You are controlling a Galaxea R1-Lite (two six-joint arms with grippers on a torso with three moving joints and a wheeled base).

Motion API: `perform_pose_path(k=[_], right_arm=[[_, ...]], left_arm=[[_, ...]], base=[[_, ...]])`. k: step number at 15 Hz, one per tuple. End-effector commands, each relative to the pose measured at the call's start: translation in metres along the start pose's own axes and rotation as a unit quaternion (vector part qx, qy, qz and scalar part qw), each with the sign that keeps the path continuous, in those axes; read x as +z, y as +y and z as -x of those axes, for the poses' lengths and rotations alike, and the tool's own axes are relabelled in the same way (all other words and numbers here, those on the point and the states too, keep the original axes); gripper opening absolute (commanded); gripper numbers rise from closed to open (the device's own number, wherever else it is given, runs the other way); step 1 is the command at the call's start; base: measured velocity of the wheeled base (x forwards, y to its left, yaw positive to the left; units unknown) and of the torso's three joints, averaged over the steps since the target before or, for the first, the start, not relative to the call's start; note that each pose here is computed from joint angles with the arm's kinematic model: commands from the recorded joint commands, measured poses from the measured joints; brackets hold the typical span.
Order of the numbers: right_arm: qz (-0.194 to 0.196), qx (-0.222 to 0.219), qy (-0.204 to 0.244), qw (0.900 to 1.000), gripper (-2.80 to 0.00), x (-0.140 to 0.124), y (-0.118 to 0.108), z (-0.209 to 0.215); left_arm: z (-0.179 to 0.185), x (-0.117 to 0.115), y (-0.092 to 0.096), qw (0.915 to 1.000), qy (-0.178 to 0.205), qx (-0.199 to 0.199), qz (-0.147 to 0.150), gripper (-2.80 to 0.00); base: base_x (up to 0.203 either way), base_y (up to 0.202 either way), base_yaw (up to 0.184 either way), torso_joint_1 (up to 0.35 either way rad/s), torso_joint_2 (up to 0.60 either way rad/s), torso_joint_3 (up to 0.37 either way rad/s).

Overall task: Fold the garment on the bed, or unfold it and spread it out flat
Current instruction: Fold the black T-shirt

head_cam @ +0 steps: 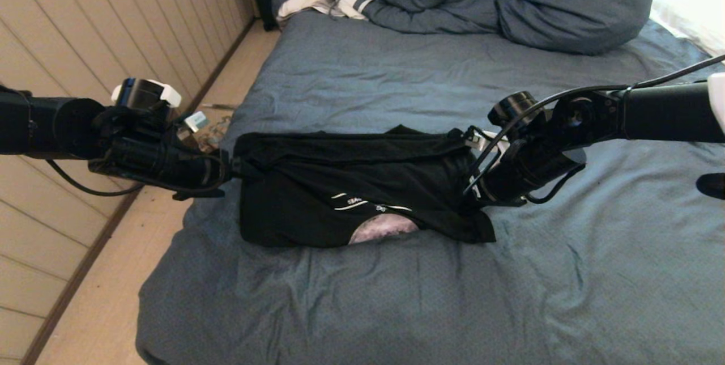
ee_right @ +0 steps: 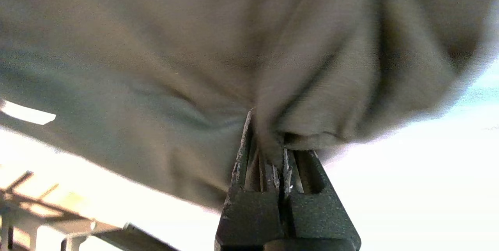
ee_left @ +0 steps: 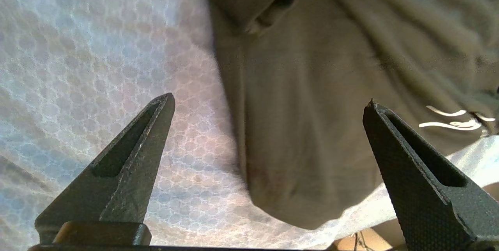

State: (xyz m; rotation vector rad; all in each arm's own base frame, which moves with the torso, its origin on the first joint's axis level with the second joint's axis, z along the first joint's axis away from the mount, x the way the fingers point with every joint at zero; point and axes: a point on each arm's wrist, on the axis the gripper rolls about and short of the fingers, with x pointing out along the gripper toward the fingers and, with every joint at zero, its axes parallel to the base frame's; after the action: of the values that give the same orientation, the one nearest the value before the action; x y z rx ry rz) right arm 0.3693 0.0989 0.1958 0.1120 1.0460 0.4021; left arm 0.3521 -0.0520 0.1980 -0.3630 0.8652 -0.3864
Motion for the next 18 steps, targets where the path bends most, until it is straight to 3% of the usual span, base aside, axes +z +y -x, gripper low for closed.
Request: perform_pose_path(k=[1, 6, 12, 17, 18], right_arm=[[-0.012, -0.008, 0.0, 1.0, -2.8, 0.003, -0.011, -0.002], [-0.026, -0.019, -0.017, 0.999, -2.8, 0.009, -0.023, 0.006], [-0.032, -0.032, -0.018, 0.999, -2.8, 0.008, -0.027, 0.007], [-0.025, -0.03, -0.024, 0.999, -2.8, 0.01, -0.025, 0.009], [-0.023, -0.029, -0.024, 0.999, -2.8, 0.01, -0.023, 0.009]], left_arm=[[-0.006, -0.004, 0.004, 0.9999, 0.013, 0.003, 0.007, 0.0], [-0.006, -0.028, -0.003, 0.9982, 0.056, -0.005, 0.018, 0.0], [-0.021, -0.023, -0.001, 0.9949, 0.072, -0.037, 0.06, 0.0], [-0.031, -0.029, -0.017, 0.9923, 0.091, -0.05, 0.067, 0.0], [-0.033, -0.031, -0.02, 0.9919, 0.095, -0.053, 0.066, -2.8]], base=[[0.0, 0.0, 0.0, 0.0, 0.0, 0.0], [0.0, 0.0, 0.0, 0.0, 0.0, 0.0], [0.0, 0.0, 0.0, 0.0, 0.0, 0.0], [0.0, 0.0, 0.0, 0.0, 0.0, 0.0], [0.0, 0.0, 0.0, 0.0, 0.0, 0.0]])
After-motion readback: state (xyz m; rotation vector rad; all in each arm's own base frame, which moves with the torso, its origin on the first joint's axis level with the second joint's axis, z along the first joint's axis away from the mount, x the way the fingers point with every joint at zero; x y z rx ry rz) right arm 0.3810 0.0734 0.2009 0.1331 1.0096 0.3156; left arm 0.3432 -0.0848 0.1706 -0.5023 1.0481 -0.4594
